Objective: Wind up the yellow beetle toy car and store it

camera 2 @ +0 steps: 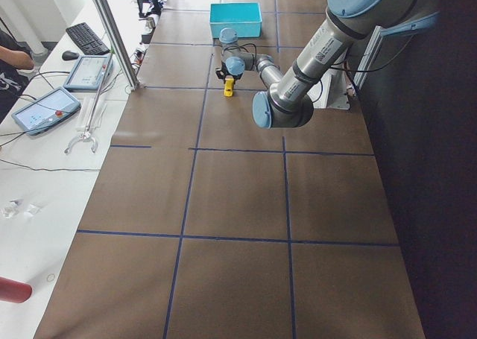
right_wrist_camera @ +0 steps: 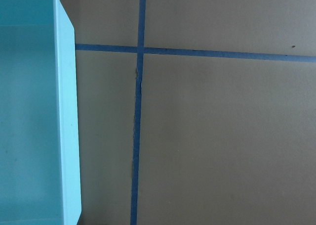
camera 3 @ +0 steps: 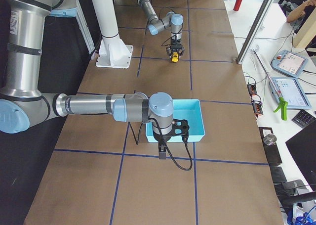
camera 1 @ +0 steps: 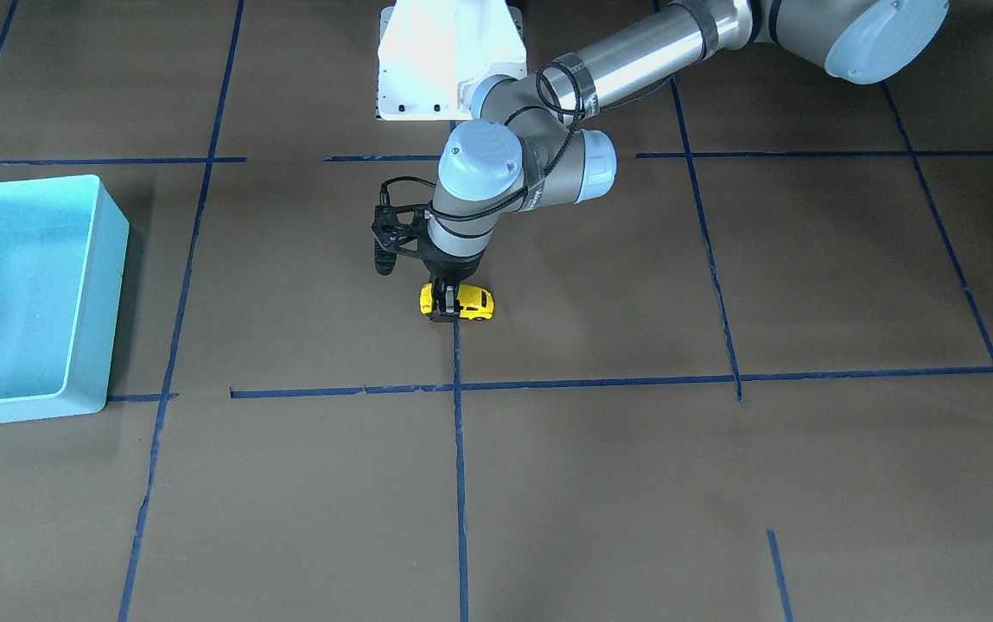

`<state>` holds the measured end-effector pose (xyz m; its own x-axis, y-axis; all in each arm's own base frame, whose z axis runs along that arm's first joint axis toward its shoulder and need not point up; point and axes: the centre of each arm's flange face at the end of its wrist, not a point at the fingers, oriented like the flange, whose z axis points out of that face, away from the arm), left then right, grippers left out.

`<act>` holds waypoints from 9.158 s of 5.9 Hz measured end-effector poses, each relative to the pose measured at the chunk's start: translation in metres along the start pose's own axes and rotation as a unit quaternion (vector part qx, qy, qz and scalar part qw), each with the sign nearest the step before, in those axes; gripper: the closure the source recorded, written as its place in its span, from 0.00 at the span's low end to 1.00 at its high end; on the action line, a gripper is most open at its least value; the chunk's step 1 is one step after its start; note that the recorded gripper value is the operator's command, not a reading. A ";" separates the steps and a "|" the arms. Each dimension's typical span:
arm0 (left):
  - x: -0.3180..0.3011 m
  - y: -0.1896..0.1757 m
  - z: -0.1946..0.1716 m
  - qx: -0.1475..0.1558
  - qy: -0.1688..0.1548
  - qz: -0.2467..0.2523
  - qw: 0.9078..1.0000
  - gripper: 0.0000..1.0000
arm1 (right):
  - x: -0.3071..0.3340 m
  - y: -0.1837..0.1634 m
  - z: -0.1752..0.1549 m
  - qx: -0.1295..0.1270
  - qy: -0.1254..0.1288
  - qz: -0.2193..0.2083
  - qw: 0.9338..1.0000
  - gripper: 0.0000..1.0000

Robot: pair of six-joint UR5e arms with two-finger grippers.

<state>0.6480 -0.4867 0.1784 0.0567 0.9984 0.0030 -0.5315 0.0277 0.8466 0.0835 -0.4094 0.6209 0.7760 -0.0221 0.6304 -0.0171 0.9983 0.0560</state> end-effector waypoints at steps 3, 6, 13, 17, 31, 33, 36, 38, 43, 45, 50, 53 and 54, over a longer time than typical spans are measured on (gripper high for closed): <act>-0.003 0.013 0.002 0.004 -0.003 0.000 1.000 1.00 | 0.000 0.001 0.001 -0.001 0.000 0.000 1.000 0.00; -0.003 0.030 0.002 0.008 -0.007 0.000 1.000 1.00 | 0.002 0.001 0.003 -0.002 0.000 0.002 1.000 0.00; 0.006 0.102 -0.010 0.022 0.001 0.000 1.000 1.00 | 0.001 0.000 0.002 -0.002 -0.001 0.001 1.000 0.00; 0.011 0.135 -0.013 0.025 0.002 0.000 1.000 0.74 | 0.002 0.000 0.002 -0.002 -0.001 0.001 1.000 0.00; -0.029 0.167 -0.060 -0.016 -0.028 -0.040 0.999 0.00 | -0.014 -0.003 0.001 -0.001 -0.004 -0.017 1.000 0.00; -0.084 0.212 -0.112 -0.092 -0.046 -0.120 0.987 0.00 | -0.061 -0.015 -0.006 0.003 -0.011 -0.071 0.997 0.00; -0.119 0.290 -0.144 -0.123 -0.034 -0.200 0.972 0.00 | -0.123 -0.047 -0.027 0.030 -0.019 -0.201 0.979 0.00; -0.150 0.366 -0.180 -0.141 -0.043 -0.272 0.951 0.00 | -0.139 -0.057 -0.036 0.039 -0.038 -0.224 0.973 0.00; -0.114 0.720 -0.336 -0.128 -0.086 -0.638 0.755 0.00 | -0.253 -0.072 -0.042 0.018 -0.086 -0.312 0.946 0.00; -0.087 0.791 -0.368 -0.112 -0.104 -0.706 0.692 0.00 | -0.309 -0.066 -0.050 0.025 -0.095 -0.404 0.909 0.00; -0.084 0.801 -0.374 -0.108 -0.108 -0.715 0.682 0.00 | -0.405 -0.033 0.002 0.005 -0.051 -0.628 0.777 0.00; -0.088 0.806 -0.371 -0.098 -0.119 -0.703 0.695 0.00 | -0.402 -0.041 0.079 0.029 -0.040 -0.668 0.743 0.00; -0.088 0.806 -0.370 -0.096 -0.119 -0.701 0.697 0.00 | -0.397 -0.045 0.103 0.042 -0.046 -0.676 0.734 0.00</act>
<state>-0.0981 -0.5342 0.6642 0.7606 -0.0517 -0.6472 0.0853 0.9961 0.0206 -0.2888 -0.4508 0.4473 0.0737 -0.9973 0.0034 0.6883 0.0534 0.7235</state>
